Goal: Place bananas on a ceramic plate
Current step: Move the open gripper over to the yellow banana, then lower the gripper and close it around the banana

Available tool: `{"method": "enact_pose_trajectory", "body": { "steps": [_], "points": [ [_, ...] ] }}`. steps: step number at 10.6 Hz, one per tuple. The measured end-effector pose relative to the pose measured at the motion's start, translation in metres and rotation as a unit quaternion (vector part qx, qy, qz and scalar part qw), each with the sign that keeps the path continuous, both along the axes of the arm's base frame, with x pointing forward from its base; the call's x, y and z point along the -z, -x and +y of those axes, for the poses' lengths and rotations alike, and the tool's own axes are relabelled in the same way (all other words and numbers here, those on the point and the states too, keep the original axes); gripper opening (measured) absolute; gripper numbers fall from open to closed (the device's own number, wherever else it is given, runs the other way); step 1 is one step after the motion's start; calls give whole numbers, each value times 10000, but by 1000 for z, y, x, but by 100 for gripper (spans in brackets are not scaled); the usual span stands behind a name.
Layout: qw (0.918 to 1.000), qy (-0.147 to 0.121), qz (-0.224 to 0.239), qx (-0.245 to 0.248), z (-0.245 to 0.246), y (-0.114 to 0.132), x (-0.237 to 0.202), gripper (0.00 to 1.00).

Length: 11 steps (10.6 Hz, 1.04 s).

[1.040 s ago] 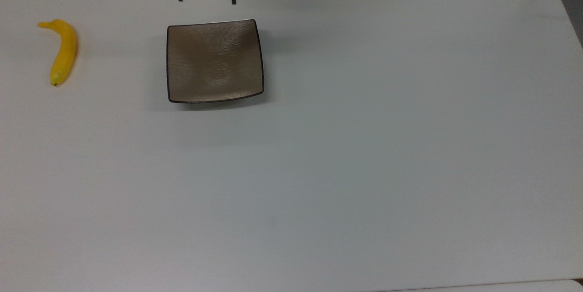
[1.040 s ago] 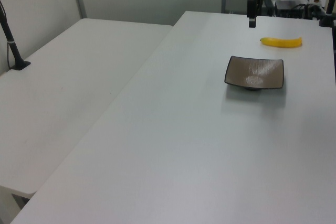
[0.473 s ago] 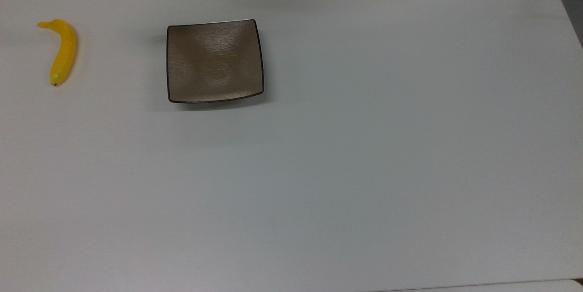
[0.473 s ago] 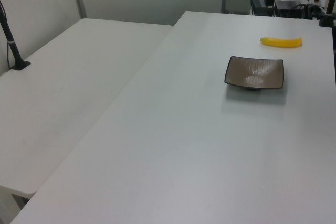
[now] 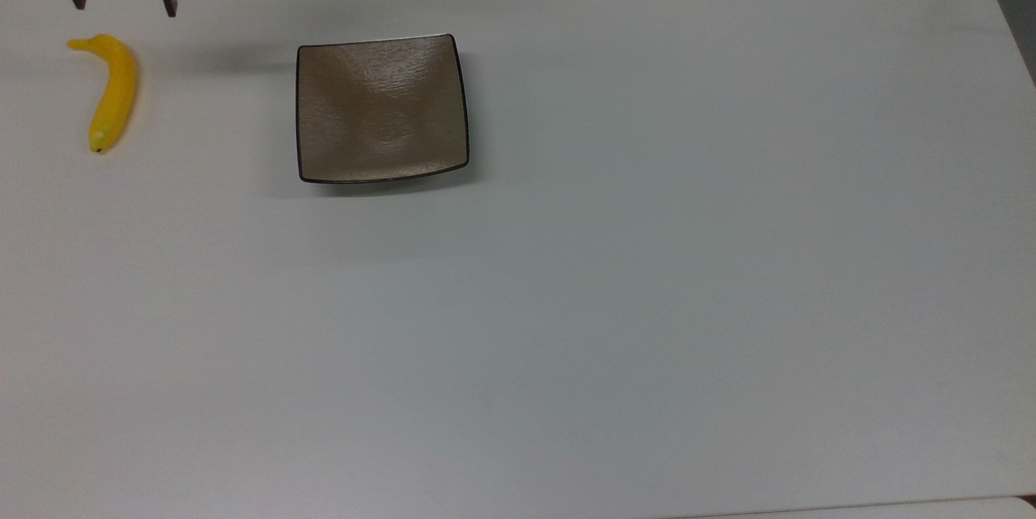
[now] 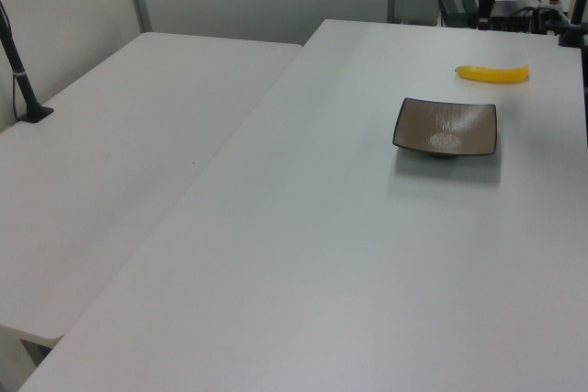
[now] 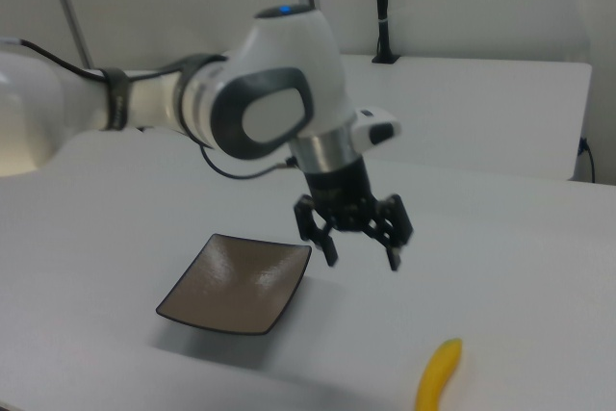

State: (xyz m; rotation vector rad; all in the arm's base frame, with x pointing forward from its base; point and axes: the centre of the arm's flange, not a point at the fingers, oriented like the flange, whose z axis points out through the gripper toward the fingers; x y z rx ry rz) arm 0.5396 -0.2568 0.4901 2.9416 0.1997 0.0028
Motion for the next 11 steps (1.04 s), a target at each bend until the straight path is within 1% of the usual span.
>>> {"method": "enact_pose_trajectory", "body": {
  "steps": [3,5,7,11],
  "points": [
    [9997,112,113,-163,-39,-1,42,100],
    [9988,159,245,-402,-61,0,69,100],
    [9975,105,482,-506,-77,6,94,100],
    [9944,-27,925,-515,-84,6,152,100]
  ]
}}
